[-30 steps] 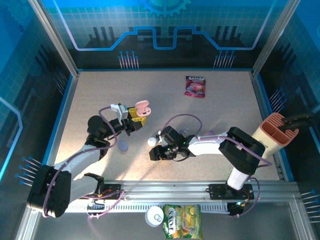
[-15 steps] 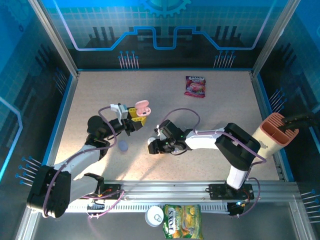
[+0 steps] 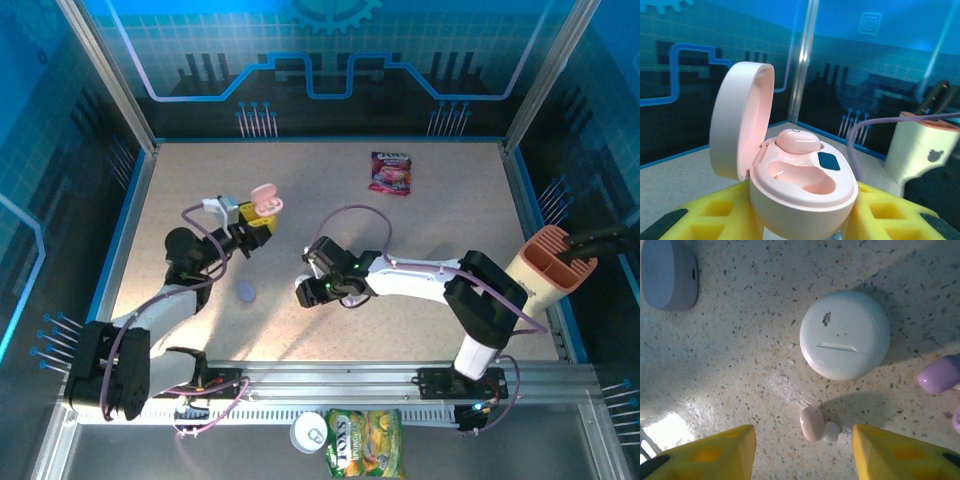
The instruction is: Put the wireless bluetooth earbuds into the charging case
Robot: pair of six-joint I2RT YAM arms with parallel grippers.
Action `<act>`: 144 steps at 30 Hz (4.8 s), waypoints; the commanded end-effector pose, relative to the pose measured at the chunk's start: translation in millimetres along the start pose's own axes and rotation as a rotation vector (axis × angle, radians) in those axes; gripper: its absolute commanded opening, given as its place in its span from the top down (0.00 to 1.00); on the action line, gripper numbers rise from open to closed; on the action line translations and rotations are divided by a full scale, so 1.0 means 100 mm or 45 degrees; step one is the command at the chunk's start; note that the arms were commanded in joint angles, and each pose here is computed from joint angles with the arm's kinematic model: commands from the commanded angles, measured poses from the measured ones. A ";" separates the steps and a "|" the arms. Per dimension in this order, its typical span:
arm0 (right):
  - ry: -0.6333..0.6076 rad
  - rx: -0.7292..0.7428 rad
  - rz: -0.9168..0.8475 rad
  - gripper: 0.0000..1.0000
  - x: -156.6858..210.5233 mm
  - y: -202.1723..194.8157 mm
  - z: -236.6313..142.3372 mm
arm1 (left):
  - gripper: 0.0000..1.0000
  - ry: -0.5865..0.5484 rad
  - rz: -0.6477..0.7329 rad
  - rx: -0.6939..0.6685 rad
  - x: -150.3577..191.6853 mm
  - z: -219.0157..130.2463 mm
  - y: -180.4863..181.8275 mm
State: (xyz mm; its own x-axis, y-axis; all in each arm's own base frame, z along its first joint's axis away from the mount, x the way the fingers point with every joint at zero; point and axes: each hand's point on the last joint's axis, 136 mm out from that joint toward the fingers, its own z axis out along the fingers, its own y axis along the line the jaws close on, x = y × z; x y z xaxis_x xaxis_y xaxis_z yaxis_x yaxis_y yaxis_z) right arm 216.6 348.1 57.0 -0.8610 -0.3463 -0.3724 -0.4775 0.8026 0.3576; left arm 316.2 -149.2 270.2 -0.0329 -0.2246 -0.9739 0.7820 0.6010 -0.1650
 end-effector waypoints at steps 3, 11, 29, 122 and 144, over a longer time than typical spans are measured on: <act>0.066 0.345 -0.207 0.47 0.08 -0.05 -0.21 | 0.62 -0.128 0.047 -0.064 -0.43 -0.04 0.23; 0.219 0.657 -0.406 0.51 0.18 -0.04 -0.13 | 0.62 -0.131 0.071 -0.111 -0.45 -0.09 0.31; 0.396 0.802 -0.575 0.58 0.21 -0.04 0.21 | 0.62 -0.126 0.059 -0.103 -0.44 -0.09 0.32; -0.494 -0.256 -0.012 0.71 -1.15 0.35 -1.78 | 0.63 0.009 0.311 0.178 0.50 0.48 -0.91; -0.625 -0.366 -0.107 0.61 -1.33 0.56 -2.41 | 0.63 0.068 0.307 0.227 0.69 0.50 -0.93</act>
State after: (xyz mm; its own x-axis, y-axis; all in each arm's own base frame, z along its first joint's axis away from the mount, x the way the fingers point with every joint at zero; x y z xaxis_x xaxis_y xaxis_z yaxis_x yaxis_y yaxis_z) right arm 249.4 326.7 331.6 -0.6650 -0.0765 -0.7429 -0.6431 0.5645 0.5175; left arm 280.7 -253.0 217.3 0.0853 -0.0321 -0.9958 0.8504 0.5232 0.0560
